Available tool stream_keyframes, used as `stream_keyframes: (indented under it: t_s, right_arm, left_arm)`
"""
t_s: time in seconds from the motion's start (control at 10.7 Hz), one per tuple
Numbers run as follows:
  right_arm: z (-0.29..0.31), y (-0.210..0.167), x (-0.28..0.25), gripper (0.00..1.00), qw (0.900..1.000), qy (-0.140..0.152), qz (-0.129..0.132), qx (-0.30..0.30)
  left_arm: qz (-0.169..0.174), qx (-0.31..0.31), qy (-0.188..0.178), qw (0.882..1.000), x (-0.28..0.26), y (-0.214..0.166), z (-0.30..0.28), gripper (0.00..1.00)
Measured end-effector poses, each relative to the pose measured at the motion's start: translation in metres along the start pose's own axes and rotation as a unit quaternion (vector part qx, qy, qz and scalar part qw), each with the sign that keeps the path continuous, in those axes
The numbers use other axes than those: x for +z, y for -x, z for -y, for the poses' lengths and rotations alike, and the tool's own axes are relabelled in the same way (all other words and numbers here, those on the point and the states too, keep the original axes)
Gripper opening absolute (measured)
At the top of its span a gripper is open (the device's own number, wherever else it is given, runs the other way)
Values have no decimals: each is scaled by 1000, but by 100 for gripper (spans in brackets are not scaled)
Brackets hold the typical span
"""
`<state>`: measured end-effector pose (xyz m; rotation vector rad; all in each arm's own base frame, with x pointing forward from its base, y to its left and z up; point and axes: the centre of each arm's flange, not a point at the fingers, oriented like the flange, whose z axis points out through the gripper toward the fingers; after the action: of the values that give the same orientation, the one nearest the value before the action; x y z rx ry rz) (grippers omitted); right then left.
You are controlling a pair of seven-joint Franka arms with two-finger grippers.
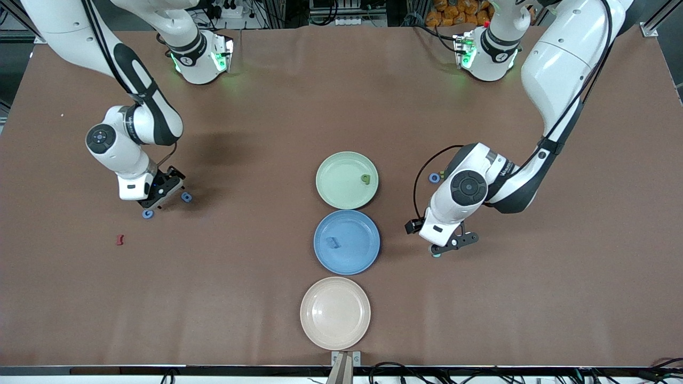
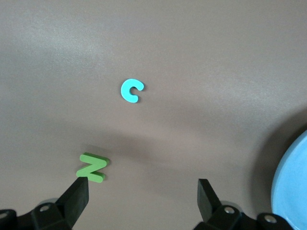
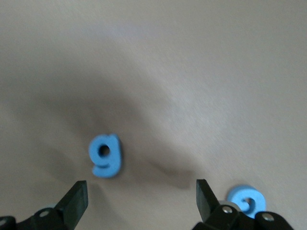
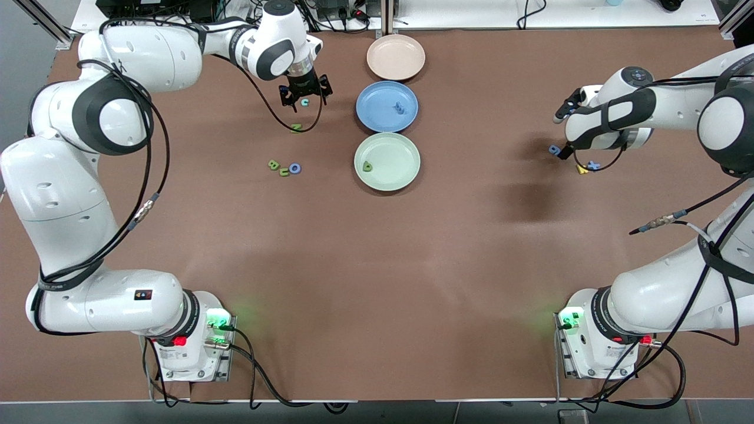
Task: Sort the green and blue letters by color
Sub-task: 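Lower the right gripper onto the blue g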
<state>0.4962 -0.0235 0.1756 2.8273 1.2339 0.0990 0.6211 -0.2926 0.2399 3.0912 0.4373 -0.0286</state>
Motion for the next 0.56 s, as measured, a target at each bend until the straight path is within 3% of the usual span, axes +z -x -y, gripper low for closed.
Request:
stream_keyframes:
  t_s: [0.37, 0.56]
  right_arm:
    - [43, -46, -2, 100, 1000, -3, -6, -3]
    - [44, -46, -2, 100, 1000, -7, -1, -3]
  left_arm:
    - [1, -4, 4, 1000, -2, -2, 0, 100]
    - [1, -6, 4, 1000, -3, -3, 1, 100]
